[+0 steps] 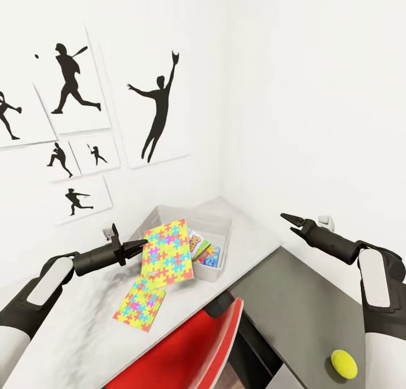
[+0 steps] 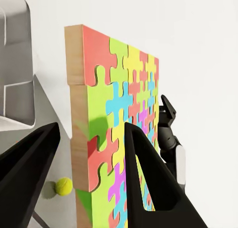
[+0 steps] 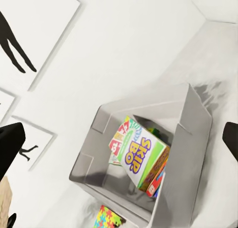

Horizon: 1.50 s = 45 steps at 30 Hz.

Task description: Put all the toys in the child's room - the three board games (two on the bed and one on the table), the two jigsaw puzzles on the table, and the tennis ball on the table - inside the toy box on the table in the child's room.

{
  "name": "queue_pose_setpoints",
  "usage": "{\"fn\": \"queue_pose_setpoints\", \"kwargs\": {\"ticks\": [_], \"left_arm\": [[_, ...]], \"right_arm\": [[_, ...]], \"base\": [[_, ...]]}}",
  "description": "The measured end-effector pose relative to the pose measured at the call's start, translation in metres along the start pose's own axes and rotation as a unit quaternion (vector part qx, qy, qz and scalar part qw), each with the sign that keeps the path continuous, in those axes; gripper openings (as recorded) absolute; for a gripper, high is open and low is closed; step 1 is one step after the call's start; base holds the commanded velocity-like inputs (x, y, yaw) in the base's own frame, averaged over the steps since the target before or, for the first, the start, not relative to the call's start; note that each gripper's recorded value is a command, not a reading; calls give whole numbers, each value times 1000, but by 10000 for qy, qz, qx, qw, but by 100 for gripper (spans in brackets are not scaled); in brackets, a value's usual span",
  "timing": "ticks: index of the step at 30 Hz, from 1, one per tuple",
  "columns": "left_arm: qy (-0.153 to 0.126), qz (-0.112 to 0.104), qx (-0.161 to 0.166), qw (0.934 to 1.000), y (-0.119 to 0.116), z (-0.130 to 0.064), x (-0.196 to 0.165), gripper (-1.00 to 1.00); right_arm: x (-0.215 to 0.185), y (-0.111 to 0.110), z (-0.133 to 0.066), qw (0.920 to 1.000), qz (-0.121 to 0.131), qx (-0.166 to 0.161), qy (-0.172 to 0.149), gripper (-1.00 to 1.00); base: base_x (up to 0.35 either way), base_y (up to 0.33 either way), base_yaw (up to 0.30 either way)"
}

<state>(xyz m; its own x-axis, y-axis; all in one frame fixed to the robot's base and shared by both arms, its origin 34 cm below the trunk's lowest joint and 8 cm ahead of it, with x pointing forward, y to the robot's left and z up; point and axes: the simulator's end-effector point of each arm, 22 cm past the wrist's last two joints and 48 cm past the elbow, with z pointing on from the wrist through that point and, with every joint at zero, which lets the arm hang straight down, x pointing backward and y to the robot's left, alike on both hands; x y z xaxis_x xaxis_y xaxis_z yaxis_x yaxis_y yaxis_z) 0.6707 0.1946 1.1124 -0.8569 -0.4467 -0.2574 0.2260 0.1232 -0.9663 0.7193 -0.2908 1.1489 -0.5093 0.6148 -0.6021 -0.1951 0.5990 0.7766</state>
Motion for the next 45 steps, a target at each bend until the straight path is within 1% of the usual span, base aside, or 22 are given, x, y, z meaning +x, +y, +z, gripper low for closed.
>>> {"fn": "queue_pose_setpoints", "kwargs": {"ticks": [9,17,28,39,42,45], "left_arm": [[2,-2,2,10000,0,0,0,-100],[1,-3,0,10000,0,0,0,-100],[2,-6,1,10000,0,1,0,-100],[2,-3,-5,10000,0,1,0,-100],[2,-4,-3,10000,0,1,0,-100],[2,-2,-5,10000,0,1,0,-100]], "right_arm": [[0,0,0,10000,2,-6,1,100],[1,0,1,10000,1,-5,4,100],[3,-1,1,10000,-16,24,21,100],[0,1,-1,10000,-1,-37,-4,100],[4,-3,-2,10000,26,-6,19,100],[17,-14,-7,9999,114,82,92,100]], "base": [[30,23,0],[102,-87,0],[6,-6,3],[0,0,1],[0,0,0],[0,0,0]]}}
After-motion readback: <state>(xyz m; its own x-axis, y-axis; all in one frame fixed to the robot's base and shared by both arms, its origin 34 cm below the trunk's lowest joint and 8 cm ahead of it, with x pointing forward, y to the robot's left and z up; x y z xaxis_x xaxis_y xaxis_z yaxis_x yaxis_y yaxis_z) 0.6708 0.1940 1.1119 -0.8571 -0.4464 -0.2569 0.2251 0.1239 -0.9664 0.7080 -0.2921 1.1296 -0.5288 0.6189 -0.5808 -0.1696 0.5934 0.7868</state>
